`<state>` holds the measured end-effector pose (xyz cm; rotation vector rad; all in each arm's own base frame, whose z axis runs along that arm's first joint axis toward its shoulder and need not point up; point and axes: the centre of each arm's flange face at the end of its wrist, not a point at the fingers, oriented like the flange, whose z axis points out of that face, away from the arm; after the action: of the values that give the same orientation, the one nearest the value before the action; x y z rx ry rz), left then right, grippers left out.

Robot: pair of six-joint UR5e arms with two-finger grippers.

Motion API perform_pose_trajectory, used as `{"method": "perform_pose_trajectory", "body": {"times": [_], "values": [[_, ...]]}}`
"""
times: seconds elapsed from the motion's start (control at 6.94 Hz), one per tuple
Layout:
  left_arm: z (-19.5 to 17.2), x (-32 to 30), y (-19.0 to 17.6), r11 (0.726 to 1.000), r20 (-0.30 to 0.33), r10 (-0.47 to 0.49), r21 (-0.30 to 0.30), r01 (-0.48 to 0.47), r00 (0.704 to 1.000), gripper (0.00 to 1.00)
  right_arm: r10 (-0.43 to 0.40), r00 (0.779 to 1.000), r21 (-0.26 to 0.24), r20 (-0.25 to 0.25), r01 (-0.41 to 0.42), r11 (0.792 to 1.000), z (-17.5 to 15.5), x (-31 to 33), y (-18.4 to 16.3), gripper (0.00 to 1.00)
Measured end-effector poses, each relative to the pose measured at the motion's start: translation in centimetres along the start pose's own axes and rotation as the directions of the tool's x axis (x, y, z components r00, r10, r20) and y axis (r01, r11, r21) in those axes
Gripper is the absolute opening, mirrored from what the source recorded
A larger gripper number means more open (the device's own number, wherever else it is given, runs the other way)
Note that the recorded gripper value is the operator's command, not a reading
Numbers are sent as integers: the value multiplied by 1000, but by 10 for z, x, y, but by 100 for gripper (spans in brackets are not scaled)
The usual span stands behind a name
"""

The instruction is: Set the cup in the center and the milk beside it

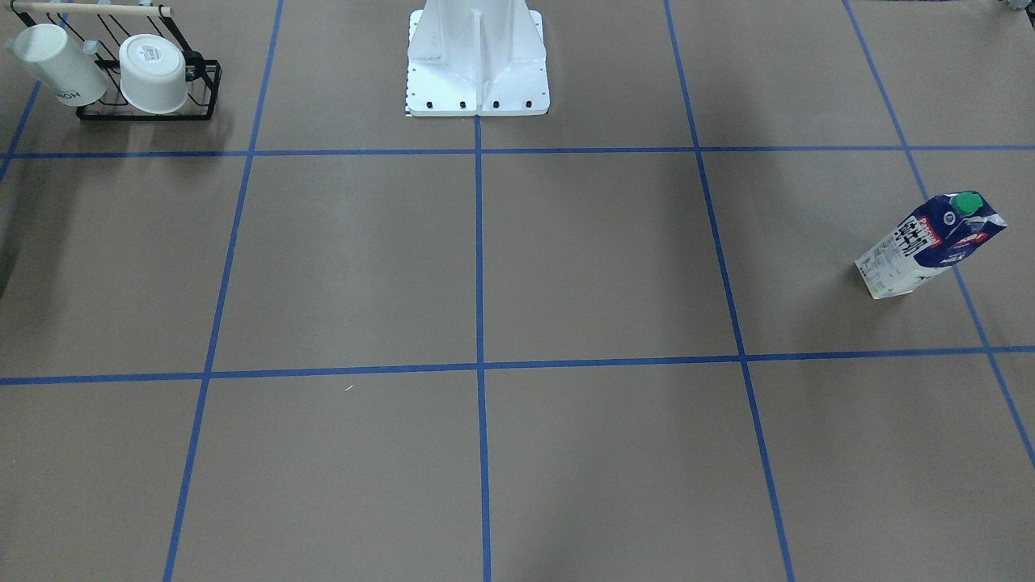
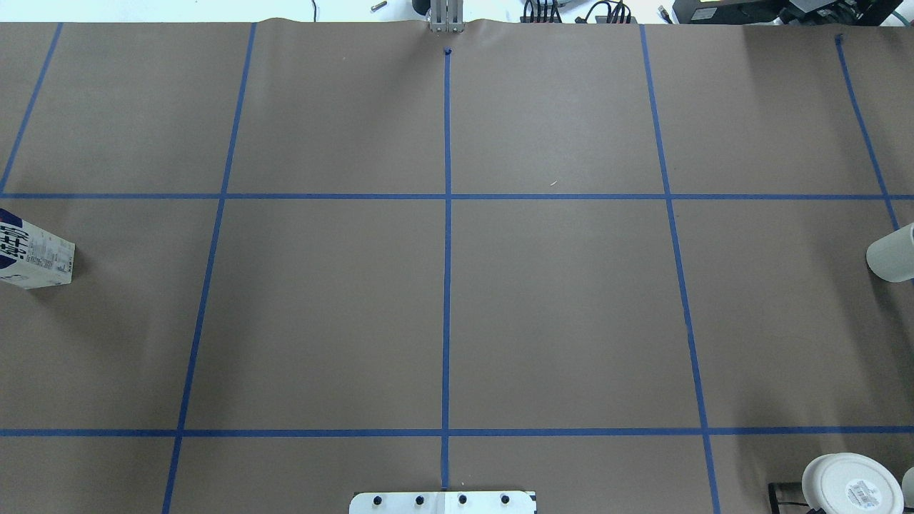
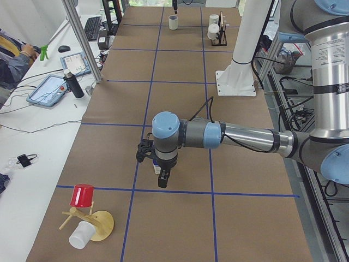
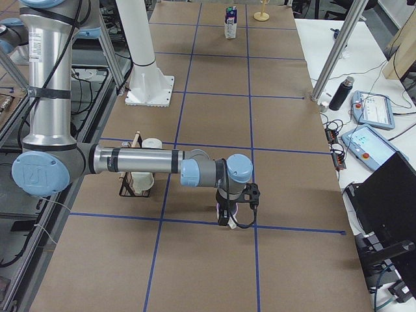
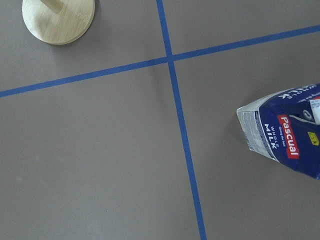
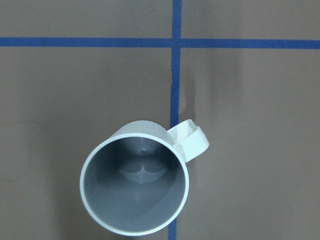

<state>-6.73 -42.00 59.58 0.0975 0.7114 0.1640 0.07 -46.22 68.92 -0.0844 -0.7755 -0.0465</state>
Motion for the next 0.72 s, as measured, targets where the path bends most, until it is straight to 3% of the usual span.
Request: {"method": "perform_pose_trajectory", "body": {"times": [0.14,0.29,0.43,0.72], "values": [[0,0,0,1000,0,-4,0,4,1000,98,-20,999,28,32,19,999,20,17,-2,100],[-1,1,0,1000,1,-11,2,11,1000,98,13,999,63,49,-17,998,29,24,-4,100],[-2,1,-1,1000,1,-13,4,13,1000,98,90,994,91,67,-96,991,24,19,-7,100],[-3,3,-1,1000,0,-14,7,14,1000,98,157,984,104,79,-165,981,20,12,-9,100]]}}
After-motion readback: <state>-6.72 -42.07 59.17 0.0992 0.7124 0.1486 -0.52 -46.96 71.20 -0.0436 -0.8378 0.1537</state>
